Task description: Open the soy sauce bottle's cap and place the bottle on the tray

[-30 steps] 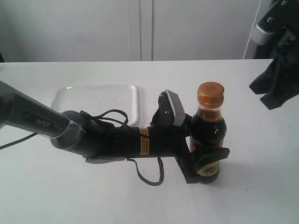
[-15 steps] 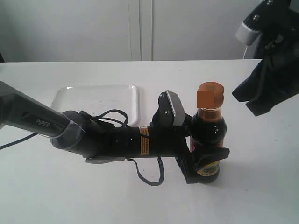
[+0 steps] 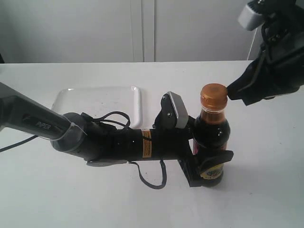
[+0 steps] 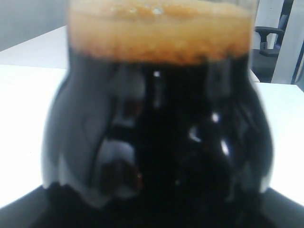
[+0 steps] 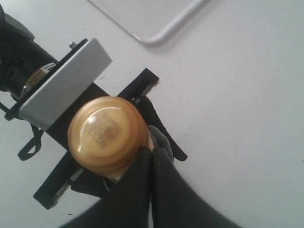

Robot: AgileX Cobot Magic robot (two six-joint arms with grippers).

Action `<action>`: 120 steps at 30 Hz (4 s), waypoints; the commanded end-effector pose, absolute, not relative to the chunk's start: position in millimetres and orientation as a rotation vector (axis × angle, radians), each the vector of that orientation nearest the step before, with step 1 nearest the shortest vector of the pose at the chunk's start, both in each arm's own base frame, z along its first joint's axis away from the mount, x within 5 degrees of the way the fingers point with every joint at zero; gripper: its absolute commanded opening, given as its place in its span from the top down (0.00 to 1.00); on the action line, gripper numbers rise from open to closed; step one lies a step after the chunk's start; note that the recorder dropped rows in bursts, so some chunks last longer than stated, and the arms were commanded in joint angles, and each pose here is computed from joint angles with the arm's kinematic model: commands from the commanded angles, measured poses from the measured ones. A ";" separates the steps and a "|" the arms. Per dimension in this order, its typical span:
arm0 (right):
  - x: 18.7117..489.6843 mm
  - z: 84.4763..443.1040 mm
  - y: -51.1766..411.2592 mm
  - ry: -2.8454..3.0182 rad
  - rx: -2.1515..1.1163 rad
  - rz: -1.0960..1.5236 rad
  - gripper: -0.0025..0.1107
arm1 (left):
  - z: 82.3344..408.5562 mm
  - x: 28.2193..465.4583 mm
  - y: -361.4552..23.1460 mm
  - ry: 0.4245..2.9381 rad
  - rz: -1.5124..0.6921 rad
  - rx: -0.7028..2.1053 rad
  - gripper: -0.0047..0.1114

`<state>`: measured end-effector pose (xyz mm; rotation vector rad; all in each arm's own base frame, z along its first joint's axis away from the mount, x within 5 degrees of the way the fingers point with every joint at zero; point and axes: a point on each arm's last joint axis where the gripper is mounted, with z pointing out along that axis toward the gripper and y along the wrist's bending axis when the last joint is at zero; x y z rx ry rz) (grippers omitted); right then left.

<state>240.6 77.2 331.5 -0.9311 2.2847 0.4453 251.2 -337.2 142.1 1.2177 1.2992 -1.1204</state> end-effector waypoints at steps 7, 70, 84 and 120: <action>234.8 343.8 81.5 2.291 -0.923 0.538 0.98 | 133.0 249.3 -336.5 1.352 -1.090 1.261 0.96; 239.3 359.6 115.8 2.317 -0.831 0.757 0.98 | 132.6 249.3 -336.4 1.351 -1.083 1.268 0.96; 249.1 387.6 69.0 2.164 -0.607 0.033 0.98 | 136.4 250.1 -335.7 1.361 -1.051 1.282 0.96; 301.9 282.0 1.6 2.300 -0.233 -0.040 0.98 | 259.3 295.8 -267.2 1.232 -0.943 0.951 0.96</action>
